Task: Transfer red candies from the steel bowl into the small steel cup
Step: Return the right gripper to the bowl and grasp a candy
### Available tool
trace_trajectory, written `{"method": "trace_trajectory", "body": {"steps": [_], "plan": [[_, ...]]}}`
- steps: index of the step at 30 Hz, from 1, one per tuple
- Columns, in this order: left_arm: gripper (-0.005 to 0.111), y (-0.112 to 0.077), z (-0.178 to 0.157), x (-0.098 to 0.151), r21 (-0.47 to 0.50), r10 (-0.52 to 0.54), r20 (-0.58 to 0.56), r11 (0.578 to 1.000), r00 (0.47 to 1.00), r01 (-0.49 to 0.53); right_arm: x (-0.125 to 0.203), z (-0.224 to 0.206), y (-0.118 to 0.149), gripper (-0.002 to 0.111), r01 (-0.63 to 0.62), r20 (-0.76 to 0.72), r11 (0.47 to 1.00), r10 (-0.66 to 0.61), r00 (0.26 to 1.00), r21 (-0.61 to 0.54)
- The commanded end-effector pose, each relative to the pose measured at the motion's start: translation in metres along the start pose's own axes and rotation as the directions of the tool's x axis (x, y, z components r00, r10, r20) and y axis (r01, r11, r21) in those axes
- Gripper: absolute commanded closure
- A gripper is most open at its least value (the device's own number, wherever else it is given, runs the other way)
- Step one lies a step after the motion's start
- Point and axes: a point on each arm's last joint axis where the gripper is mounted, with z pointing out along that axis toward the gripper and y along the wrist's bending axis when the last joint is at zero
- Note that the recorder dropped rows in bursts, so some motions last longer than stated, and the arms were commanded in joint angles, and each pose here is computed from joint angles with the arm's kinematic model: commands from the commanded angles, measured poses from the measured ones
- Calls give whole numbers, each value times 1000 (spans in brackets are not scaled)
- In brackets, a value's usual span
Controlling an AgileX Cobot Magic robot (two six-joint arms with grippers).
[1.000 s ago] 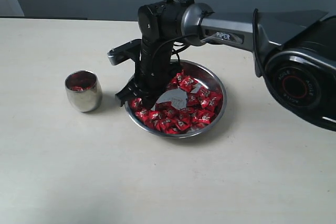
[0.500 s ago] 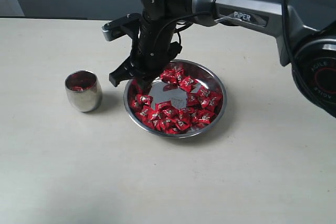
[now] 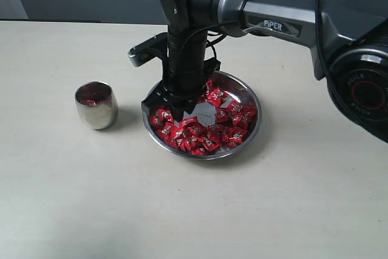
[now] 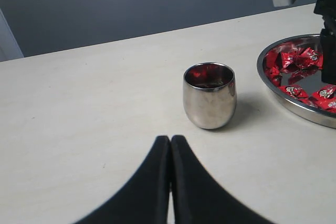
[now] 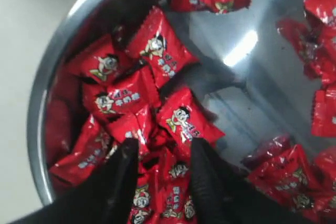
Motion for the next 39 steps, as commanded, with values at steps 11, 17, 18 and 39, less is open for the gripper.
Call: {"method": "trace_trajectory", "body": {"steps": [11, 17, 18, 39], "plan": [[106, 0, 0, -1, 4, -6, 15, 1000, 1000, 6, 0, 30, -9, 66, 19, -50, 999, -18, 999, 33], [106, 0, 0, -1, 4, -6, 15, 1000, 1000, 6, 0, 30, -9, 76, 24, -52, 999, -22, 998, 43], [106, 0, 0, -1, 4, -6, 15, 1000, 1000, 6, 0, 30, -9, 83, 24, -52, 999, -22, 998, 43], [106, 0, 0, -1, 4, -6, 15, 1000, 1000, 6, -2, -11, -7, 109, -6, 47, 998, 3, 999, 58]]}}
